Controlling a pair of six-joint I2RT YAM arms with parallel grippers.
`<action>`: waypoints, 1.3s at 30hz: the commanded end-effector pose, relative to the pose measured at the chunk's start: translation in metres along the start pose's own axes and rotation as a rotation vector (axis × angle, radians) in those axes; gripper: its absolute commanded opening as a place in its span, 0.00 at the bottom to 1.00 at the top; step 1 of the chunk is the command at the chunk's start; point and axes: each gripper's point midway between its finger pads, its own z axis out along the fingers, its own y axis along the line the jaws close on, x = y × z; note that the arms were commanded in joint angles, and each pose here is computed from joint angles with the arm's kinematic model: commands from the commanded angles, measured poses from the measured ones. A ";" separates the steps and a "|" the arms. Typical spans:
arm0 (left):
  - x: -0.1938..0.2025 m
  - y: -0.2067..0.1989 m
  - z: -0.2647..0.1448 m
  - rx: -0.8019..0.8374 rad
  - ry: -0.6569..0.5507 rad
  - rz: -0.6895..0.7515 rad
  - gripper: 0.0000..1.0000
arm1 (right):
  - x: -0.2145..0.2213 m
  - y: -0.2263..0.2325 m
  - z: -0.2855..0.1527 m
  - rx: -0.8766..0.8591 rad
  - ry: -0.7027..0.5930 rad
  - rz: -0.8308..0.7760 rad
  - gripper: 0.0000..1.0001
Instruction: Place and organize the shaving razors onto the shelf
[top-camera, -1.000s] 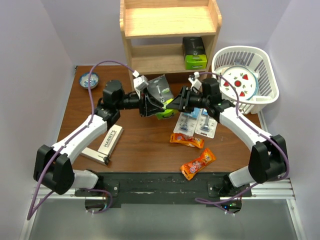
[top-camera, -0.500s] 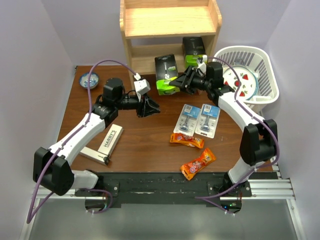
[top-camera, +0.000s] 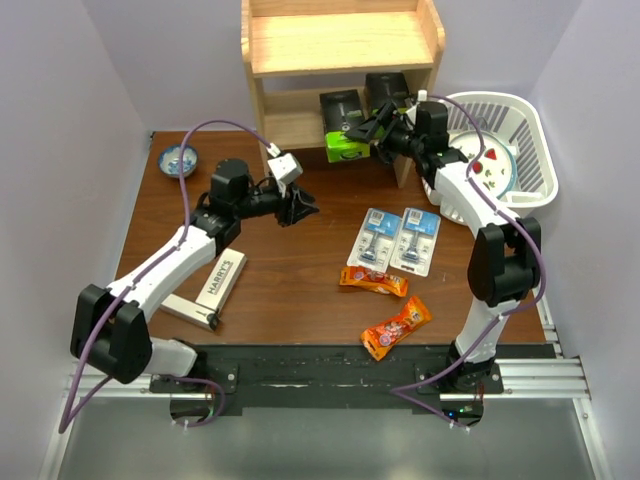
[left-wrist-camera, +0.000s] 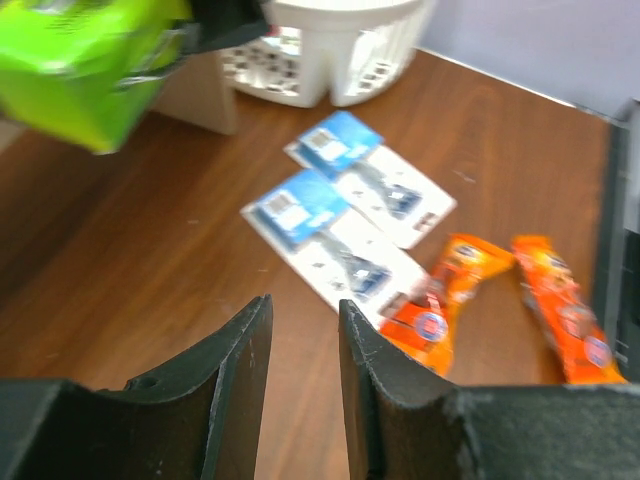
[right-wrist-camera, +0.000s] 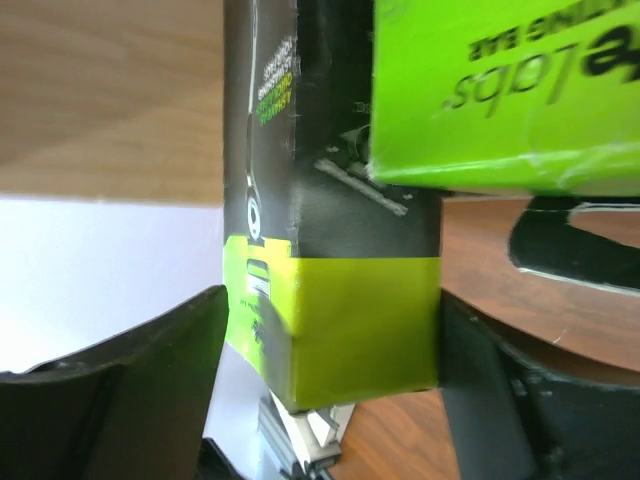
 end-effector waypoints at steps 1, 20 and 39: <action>-0.032 0.045 0.007 -0.208 -0.110 0.063 0.38 | -0.049 0.022 -0.014 0.000 -0.160 -0.010 0.91; -0.109 0.138 0.034 -0.687 -0.348 0.237 0.00 | 0.006 0.019 -0.078 -0.019 -0.080 -0.309 0.59; -0.098 0.206 0.099 -0.764 -0.365 0.241 0.00 | 0.013 0.017 -0.029 -0.095 -0.038 -0.561 0.00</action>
